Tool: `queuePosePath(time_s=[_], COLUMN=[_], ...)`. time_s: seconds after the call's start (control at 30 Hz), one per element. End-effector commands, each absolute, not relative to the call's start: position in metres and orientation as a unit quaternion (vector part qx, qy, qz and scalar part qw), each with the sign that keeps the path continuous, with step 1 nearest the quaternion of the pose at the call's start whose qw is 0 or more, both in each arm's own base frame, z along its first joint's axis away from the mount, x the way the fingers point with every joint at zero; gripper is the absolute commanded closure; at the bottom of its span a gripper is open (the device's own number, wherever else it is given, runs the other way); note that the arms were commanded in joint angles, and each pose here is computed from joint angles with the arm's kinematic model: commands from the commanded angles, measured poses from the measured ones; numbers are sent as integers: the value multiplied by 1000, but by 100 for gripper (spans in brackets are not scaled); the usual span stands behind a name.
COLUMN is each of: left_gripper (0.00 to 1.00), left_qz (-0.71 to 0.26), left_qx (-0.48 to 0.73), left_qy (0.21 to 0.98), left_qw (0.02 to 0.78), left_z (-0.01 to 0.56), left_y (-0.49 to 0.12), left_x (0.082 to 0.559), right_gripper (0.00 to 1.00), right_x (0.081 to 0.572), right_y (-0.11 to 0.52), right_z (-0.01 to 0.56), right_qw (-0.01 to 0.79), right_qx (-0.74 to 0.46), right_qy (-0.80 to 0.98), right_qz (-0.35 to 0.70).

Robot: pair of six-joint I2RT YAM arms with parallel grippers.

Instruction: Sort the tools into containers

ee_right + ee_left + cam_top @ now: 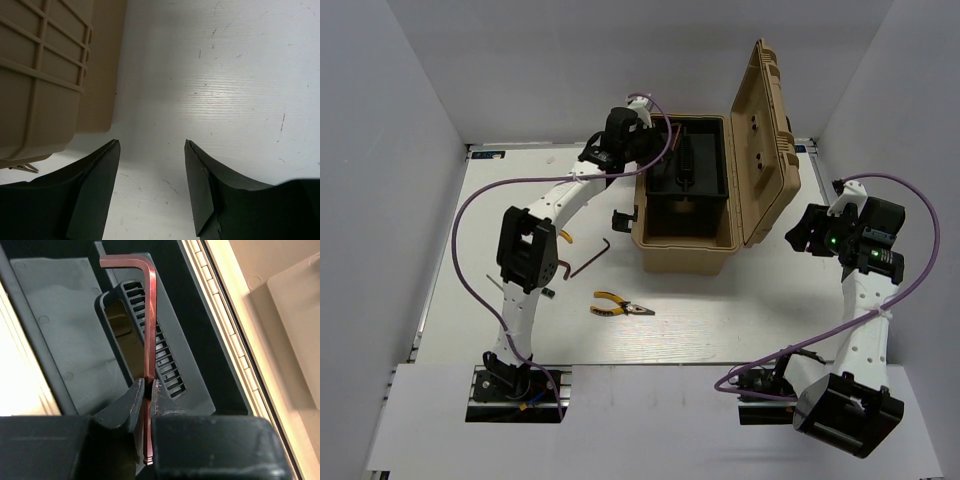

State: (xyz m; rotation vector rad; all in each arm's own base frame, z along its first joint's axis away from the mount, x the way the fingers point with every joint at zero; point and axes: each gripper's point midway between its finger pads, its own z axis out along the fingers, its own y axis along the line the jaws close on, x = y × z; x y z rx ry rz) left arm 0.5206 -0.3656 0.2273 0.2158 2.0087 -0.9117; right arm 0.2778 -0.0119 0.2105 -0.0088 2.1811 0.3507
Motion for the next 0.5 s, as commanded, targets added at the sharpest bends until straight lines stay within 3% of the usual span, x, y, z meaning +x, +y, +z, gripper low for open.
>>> queuePosePath(time_s=[0.0, 0.07, 0.23, 0.33, 0.47], left_gripper=[100, 98, 58, 49, 45], left_qz=[-368, -350, -334, -334, -334], left_qx=[74, 60, 57, 57, 61], left_qy=[785, 795, 802, 803, 798], left_qw=[493, 493, 491, 491, 497], left_z=[277, 270, 268, 271, 282], left_y=[-368, -361, -361, -362, -363], left_x=[523, 526, 527, 528, 529], right_gripper=[39, 39, 39, 39, 39], right_x=[278, 278, 276, 274, 271], right_y=[-10, -10, -9, -9, -10], right_z=[217, 218, 219, 221, 228], right_qw=[464, 466, 466, 469, 478], right_qx=[-11, -12, -12, -14, -16], right_qy=[874, 873, 873, 872, 869], right_qz=[142, 141, 141, 139, 129])
